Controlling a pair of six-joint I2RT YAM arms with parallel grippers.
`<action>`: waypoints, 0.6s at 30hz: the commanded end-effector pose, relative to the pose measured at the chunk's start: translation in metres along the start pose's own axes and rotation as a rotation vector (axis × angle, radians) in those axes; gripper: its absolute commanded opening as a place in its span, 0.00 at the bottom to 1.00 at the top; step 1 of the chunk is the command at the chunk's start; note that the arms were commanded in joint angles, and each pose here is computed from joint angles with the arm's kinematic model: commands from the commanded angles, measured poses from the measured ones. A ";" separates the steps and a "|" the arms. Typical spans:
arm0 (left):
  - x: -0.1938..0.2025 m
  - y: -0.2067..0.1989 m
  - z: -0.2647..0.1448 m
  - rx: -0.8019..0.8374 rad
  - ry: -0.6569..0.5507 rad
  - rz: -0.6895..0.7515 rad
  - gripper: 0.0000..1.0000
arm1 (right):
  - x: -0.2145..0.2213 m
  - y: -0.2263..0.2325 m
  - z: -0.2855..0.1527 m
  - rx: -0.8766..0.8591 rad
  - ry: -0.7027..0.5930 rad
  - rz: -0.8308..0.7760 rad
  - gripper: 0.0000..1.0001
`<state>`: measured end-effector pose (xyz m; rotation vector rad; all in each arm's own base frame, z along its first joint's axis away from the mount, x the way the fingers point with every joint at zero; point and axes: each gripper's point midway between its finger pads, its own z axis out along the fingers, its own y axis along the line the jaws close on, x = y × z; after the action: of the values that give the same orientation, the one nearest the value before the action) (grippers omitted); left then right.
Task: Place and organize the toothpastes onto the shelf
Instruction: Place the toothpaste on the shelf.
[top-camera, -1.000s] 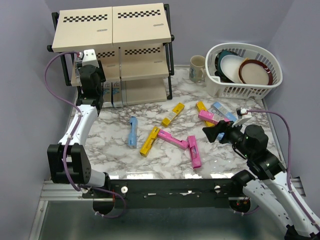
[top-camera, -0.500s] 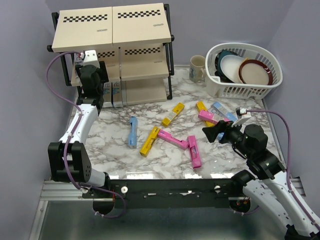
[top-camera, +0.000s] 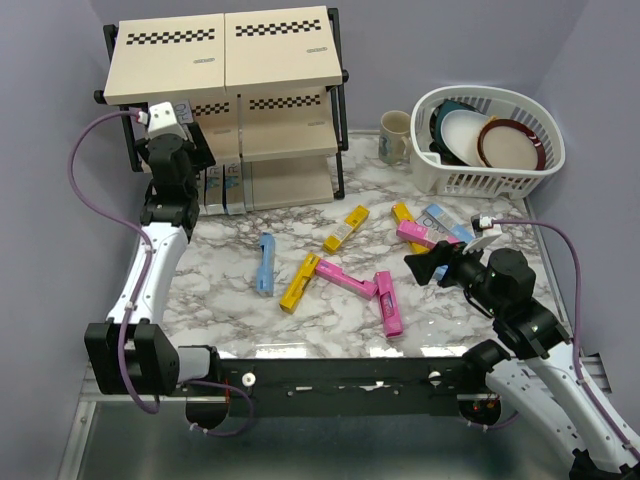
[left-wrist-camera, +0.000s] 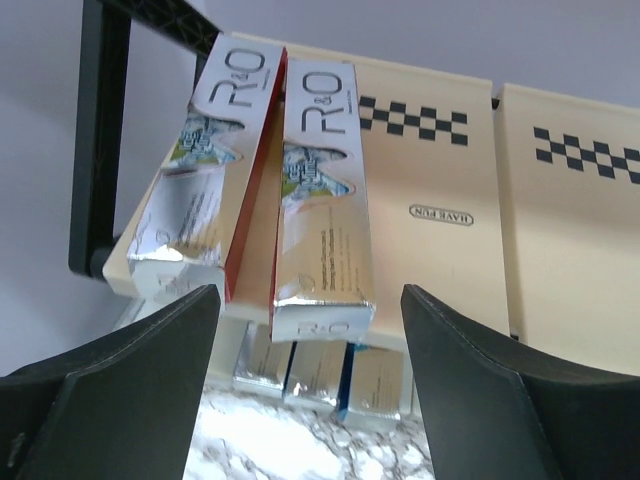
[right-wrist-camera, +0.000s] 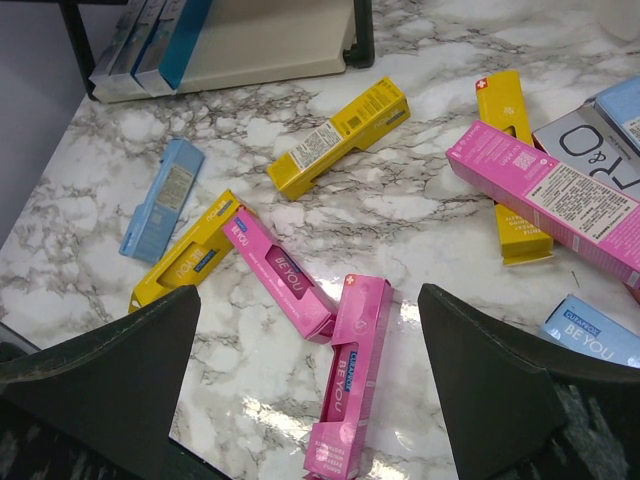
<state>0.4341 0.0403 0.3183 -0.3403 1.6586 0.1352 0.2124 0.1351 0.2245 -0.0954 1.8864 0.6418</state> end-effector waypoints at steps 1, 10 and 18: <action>0.009 -0.007 -0.019 0.022 0.076 -0.065 0.85 | 0.000 0.004 0.001 -0.027 -0.007 -0.014 0.99; 0.000 -0.086 -0.041 0.202 0.082 0.015 0.88 | 0.000 0.004 0.002 -0.026 -0.009 -0.015 0.98; 0.022 -0.099 -0.009 0.159 0.124 0.104 0.88 | 0.001 0.002 0.002 -0.020 -0.005 -0.014 0.98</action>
<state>0.4380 -0.0699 0.3282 -0.1479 1.7526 -0.0493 0.2133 0.1356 0.2266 -0.0989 1.8759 0.6431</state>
